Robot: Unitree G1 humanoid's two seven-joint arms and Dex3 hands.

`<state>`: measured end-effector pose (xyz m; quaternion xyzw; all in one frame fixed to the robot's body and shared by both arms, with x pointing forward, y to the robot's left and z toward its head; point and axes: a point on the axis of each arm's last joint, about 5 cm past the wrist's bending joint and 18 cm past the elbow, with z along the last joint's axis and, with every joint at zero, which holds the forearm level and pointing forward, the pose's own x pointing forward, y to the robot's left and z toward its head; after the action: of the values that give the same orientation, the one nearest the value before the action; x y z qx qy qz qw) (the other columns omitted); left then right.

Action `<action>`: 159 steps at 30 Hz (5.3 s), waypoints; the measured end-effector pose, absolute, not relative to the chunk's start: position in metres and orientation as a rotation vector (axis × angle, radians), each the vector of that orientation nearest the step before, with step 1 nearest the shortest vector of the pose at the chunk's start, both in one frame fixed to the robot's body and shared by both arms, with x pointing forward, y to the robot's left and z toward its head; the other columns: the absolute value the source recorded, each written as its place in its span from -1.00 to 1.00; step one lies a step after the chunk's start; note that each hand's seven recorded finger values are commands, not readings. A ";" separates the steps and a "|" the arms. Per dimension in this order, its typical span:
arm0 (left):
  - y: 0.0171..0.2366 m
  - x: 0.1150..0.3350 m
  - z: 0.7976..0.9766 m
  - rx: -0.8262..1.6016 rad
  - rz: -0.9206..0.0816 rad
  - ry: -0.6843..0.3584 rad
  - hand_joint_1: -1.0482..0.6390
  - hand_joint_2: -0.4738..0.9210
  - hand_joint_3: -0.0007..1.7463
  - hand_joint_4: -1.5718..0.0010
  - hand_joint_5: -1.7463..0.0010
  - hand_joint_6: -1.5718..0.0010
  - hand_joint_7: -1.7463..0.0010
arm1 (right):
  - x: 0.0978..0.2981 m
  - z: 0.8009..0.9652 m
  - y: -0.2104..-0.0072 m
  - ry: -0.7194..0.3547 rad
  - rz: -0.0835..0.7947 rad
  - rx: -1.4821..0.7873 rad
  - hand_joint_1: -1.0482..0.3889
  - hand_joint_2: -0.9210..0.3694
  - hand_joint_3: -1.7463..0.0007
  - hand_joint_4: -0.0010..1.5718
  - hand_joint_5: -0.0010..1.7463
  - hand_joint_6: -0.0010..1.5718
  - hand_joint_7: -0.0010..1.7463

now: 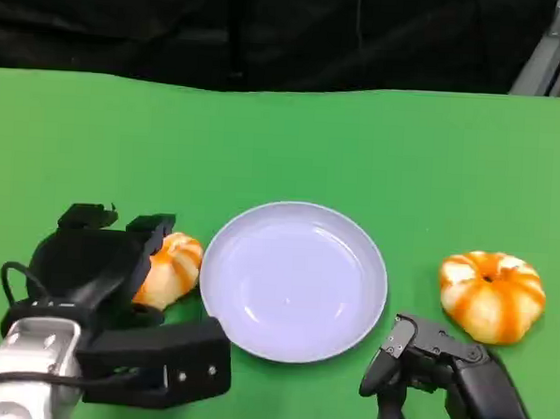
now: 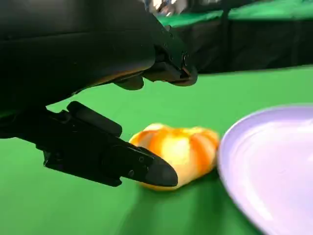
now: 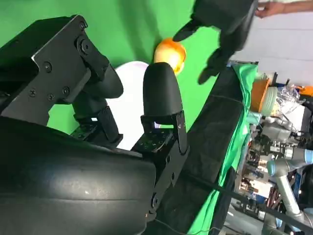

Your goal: Grasp the bread from the table and place it into the plate.

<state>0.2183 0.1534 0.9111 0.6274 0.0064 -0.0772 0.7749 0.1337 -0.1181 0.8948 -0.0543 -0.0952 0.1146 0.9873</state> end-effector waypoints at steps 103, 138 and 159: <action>0.112 0.245 0.922 1.132 0.022 -0.586 0.00 0.15 0.40 -0.27 -1.00 0.05 -1.00 | 0.130 0.898 -0.114 -0.179 0.229 -0.086 0.71 -0.10 -0.65 0.08 0.94 -0.06 0.70; 0.047 0.248 0.895 1.102 -0.344 -0.380 0.00 0.74 -0.63 -0.05 -1.00 -0.09 -0.22 | 0.128 0.899 -0.108 -0.164 0.239 -0.072 0.68 -0.09 -0.64 0.09 0.94 -0.04 0.67; 0.050 0.247 0.914 1.257 -0.405 -0.239 -0.79 1.00 -0.36 1.00 0.99 0.99 1.00 | 0.129 0.900 -0.107 -0.178 0.241 -0.074 0.65 -0.06 -0.67 0.11 0.95 -0.03 0.68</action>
<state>0.2470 0.0496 0.9141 0.5824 -0.1107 -0.1874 0.7832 0.1290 -0.1074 0.8996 -0.0369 -0.0888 0.1202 0.9881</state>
